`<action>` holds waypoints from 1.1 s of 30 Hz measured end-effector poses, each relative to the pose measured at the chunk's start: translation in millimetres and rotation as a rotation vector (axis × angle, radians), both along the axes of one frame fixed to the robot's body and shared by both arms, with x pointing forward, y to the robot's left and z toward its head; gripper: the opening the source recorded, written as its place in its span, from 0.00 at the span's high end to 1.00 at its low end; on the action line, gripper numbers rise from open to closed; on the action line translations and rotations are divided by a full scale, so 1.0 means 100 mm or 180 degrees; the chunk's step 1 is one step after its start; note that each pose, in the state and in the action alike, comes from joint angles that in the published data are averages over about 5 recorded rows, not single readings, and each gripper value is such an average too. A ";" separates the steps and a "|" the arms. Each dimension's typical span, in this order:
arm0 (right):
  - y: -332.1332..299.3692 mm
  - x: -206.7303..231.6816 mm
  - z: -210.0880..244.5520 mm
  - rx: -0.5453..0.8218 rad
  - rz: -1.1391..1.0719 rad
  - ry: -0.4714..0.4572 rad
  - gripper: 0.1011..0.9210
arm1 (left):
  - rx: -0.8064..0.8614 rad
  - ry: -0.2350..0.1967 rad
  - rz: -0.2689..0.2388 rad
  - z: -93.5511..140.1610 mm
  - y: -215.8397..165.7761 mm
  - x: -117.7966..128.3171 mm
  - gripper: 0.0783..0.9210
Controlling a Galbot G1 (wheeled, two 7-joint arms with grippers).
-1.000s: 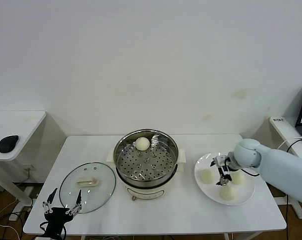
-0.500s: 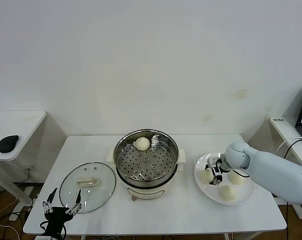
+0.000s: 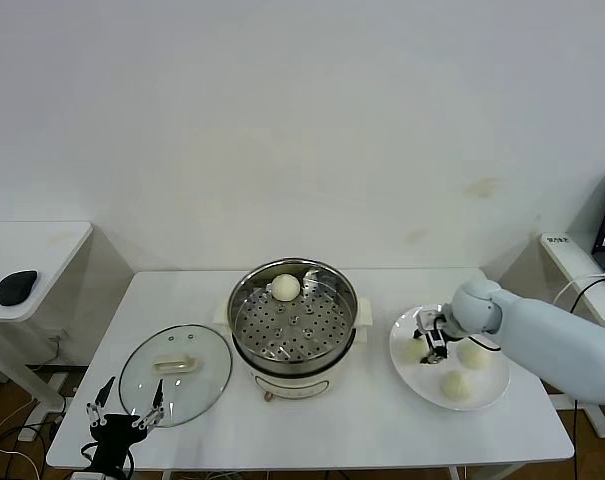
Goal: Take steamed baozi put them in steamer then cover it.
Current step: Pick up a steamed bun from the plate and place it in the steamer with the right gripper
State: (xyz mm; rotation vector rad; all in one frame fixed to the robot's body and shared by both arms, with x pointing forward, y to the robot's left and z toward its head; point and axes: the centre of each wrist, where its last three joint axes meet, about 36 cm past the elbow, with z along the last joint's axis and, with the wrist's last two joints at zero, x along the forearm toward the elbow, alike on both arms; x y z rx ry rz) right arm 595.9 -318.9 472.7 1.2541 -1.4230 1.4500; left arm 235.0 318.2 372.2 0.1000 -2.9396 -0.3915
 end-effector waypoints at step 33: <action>2.12 0.14 2.24 0.0689 0.0344 -0.0281 0.41 | -0.0178 -0.0134 -0.0033 0.13 -0.04 0.02 0.12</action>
